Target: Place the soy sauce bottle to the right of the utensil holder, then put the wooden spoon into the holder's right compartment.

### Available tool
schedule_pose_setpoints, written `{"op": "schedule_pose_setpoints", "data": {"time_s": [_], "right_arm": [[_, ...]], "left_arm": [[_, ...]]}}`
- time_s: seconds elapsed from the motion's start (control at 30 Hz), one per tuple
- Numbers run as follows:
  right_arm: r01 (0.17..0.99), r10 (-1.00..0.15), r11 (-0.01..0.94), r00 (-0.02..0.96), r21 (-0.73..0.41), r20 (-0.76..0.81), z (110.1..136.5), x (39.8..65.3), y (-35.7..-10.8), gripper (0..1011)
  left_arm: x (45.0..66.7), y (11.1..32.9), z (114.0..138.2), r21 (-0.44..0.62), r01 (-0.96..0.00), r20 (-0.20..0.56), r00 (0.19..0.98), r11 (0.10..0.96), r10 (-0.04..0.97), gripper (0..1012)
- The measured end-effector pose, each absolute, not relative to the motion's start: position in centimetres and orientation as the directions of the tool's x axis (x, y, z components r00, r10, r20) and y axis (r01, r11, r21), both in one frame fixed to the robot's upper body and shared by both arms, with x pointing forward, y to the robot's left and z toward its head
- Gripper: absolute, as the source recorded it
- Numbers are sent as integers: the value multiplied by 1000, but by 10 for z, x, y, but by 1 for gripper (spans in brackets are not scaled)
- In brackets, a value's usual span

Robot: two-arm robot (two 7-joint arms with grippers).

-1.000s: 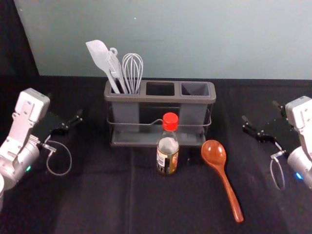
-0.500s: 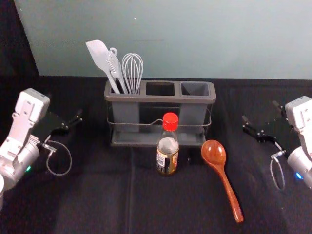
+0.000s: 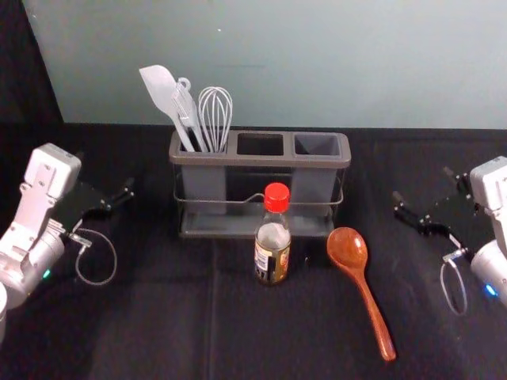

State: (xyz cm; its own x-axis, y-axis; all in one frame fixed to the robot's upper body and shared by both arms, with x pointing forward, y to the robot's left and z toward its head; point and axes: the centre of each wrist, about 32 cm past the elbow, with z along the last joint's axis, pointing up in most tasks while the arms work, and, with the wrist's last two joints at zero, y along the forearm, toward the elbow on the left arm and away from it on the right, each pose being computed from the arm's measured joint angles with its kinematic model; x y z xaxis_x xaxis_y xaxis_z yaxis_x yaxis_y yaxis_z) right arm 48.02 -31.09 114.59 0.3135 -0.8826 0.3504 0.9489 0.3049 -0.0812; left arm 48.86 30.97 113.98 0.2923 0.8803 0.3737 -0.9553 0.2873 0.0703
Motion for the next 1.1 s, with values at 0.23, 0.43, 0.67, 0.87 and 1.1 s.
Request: {"op": "schedule_pose_setpoints", "data": {"time_s": [0.23,0.43,0.67,0.87,1.1], "right_arm": [[921,-876,358,389,-155,286,1163,465,-307,1002],[872,-862,422,471,-247,190,1174,455,-299,1003],[821,-837,486,536,-301,110,1174,450,-283,1003],[806,-826,501,554,-314,104,1169,450,-276,1003],[806,-825,502,555,-314,107,1168,450,-274,1002]], "left_arm": [[489,310,1140,70,-955,374,292,287,880,1005],[489,310,1140,70,-955,374,292,287,880,1005],[489,310,1140,70,-955,374,292,287,880,1005],[489,310,1140,70,-955,374,292,287,880,1005],[489,310,1140,70,-955,374,292,287,880,1005]]}}
